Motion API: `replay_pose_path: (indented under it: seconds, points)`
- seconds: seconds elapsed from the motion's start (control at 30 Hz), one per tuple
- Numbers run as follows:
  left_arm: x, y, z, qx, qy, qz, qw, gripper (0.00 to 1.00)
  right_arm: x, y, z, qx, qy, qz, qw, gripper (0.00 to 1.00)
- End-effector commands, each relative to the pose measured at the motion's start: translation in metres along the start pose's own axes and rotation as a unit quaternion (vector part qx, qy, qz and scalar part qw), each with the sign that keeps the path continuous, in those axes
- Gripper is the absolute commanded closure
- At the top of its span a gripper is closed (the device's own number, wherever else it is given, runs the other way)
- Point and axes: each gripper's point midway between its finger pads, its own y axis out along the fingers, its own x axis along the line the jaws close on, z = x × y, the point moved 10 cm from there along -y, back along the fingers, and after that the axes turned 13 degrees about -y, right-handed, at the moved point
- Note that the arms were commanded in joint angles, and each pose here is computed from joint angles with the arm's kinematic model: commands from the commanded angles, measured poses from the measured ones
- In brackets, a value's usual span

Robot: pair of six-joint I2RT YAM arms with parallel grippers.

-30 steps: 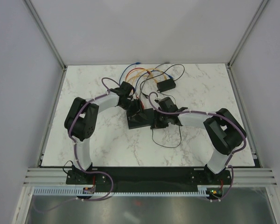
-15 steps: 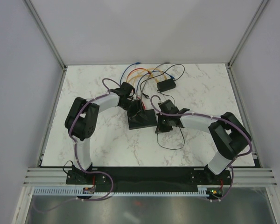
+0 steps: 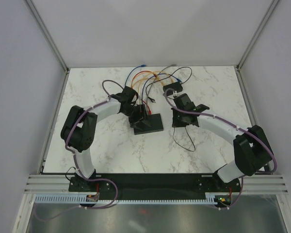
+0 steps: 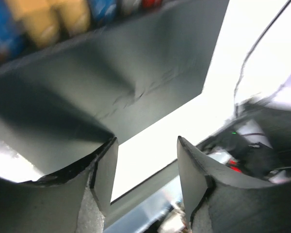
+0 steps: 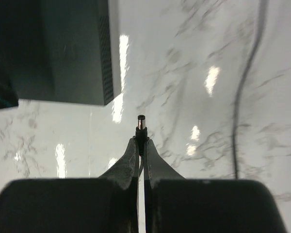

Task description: Pull the plug from the switch port

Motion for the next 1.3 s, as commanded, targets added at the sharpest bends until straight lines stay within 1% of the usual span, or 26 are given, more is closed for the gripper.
replay_pose_path:
  seconds: [0.0, 0.07, 0.1, 0.17, 0.2, 0.27, 0.3, 0.37, 0.4, 0.43, 0.47, 0.5, 0.53, 0.67, 0.7, 0.77, 0.87, 1.03, 1.1, 1.2, 1.27]
  points:
    - [0.001, -0.031, 0.012, -0.059, 0.07, -0.023, 0.996, 0.39, -0.029, -0.033, -0.036, -0.062, -0.007, 0.094, 0.994, 1.0]
    - [-0.003, -0.05, 0.021, -0.08, 0.091, -0.021, 0.992, 0.36, -0.039, -0.038, -0.056, -0.086, 0.0, 0.127, 0.988, 1.0]
    - [-0.002, -0.055, 0.025, -0.084, 0.097, -0.021, 0.991, 0.35, -0.043, -0.032, -0.062, -0.082, 0.0, 0.134, 0.988, 1.0]
    - [-0.004, -0.072, 0.034, -0.101, 0.113, -0.012, 0.988, 0.35, -0.05, -0.03, -0.086, -0.108, 0.012, 0.142, 0.984, 1.0]
    - [0.0, -0.074, 0.038, -0.103, 0.114, -0.015, 0.988, 0.35, -0.052, -0.017, -0.091, -0.099, 0.015, 0.142, 0.985, 1.0]
    - [0.001, -0.083, 0.045, -0.111, 0.119, -0.012, 0.987, 0.35, -0.053, -0.008, -0.112, -0.118, 0.024, 0.127, 0.985, 1.0]
    - [0.003, -0.089, 0.051, -0.118, 0.124, -0.006, 0.985, 0.34, -0.052, 0.006, -0.124, -0.114, 0.027, 0.119, 0.986, 1.0]
    - [0.004, -0.096, 0.057, -0.125, 0.128, 0.0, 0.984, 0.34, -0.051, 0.022, -0.134, -0.112, 0.034, 0.112, 0.987, 1.0]
    - [0.005, -0.102, 0.062, -0.129, 0.133, 0.006, 0.983, 0.34, -0.052, 0.042, -0.132, -0.091, 0.036, 0.111, 0.989, 1.0]
    - [0.006, -0.104, 0.065, -0.128, 0.135, 0.01, 0.983, 0.34, -0.05, 0.045, -0.144, -0.101, 0.041, 0.108, 0.988, 1.0]
    - [0.007, -0.106, 0.067, -0.129, 0.136, 0.013, 0.982, 0.34, -0.052, 0.052, -0.147, -0.098, 0.043, 0.111, 0.988, 1.0]
    - [0.01, -0.107, 0.071, -0.127, 0.138, 0.014, 0.982, 0.34, -0.054, 0.065, -0.145, -0.086, 0.043, 0.12, 0.988, 1.0]
    - [0.01, -0.112, 0.075, -0.132, 0.141, 0.019, 0.981, 0.34, -0.057, 0.068, -0.151, -0.093, 0.047, 0.133, 0.986, 1.0]
    - [0.018, -0.12, 0.086, -0.14, 0.144, 0.02, 0.979, 0.33, -0.081, 0.089, -0.151, -0.08, 0.071, 0.179, 0.978, 1.0]
    - [0.018, -0.121, 0.087, -0.142, 0.145, 0.02, 0.979, 0.33, -0.085, 0.091, -0.152, -0.079, 0.071, 0.177, 0.978, 1.0]
    - [0.02, -0.127, 0.092, -0.147, 0.147, 0.022, 0.978, 0.33, -0.087, 0.094, -0.158, -0.082, 0.071, 0.146, 0.983, 1.0]
    - [0.023, -0.13, 0.095, -0.151, 0.147, 0.021, 0.977, 0.33, -0.088, 0.092, -0.167, -0.1, 0.081, 0.139, 0.982, 1.0]
    - [0.025, -0.128, 0.096, -0.147, 0.144, 0.017, 0.978, 0.33, -0.091, 0.078, -0.195, -0.155, 0.137, 0.137, 0.969, 1.0]
    - [0.024, -0.128, 0.095, -0.145, 0.144, 0.019, 0.979, 0.33, -0.097, 0.084, -0.205, -0.162, 0.151, 0.129, 0.967, 1.0]
    - [0.021, -0.129, 0.094, -0.145, 0.147, 0.022, 0.978, 0.33, -0.106, 0.098, -0.208, -0.151, 0.178, 0.122, 0.965, 1.0]
    - [0.02, -0.129, 0.095, -0.145, 0.148, 0.024, 0.978, 0.33, -0.108, 0.1, -0.213, -0.159, 0.209, 0.119, 0.958, 1.0]
